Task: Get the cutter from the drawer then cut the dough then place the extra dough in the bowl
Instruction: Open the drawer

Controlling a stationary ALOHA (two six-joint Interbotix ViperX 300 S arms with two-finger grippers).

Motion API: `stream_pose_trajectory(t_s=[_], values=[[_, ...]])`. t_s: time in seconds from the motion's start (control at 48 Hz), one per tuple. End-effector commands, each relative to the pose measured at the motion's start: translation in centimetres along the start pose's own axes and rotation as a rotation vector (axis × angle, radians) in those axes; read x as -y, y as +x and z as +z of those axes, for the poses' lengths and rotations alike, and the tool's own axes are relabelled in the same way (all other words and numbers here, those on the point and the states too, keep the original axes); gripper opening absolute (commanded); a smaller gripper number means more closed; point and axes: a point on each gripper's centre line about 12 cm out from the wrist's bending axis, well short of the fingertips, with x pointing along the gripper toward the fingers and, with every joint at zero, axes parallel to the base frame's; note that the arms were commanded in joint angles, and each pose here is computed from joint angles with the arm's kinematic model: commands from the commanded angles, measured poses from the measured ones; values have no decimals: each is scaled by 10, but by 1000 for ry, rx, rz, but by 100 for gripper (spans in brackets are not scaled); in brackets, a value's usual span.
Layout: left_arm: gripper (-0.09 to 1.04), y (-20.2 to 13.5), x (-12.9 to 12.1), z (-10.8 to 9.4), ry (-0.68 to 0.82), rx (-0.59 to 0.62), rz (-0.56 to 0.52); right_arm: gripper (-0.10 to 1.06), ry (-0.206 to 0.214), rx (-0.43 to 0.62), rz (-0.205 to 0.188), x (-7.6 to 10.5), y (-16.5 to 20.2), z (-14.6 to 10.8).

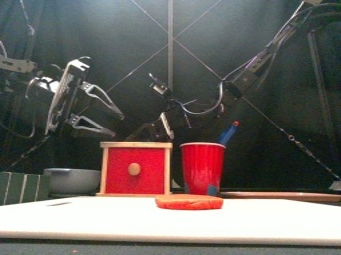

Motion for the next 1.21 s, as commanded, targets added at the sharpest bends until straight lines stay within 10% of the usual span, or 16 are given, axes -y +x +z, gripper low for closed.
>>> stream_pose_trajectory(t_s=[0.021,0.458,1.208], values=[[86,15,6,-3,-56,6,11,-7,-7,7,-4,2,-1,6],[86,45,-21,-19,-308,55,227,-7,-4,-2,9,-5,0,7],[84,62,-28,-16,-298,111,251,-7,0,-13,23,-13,4,2]])
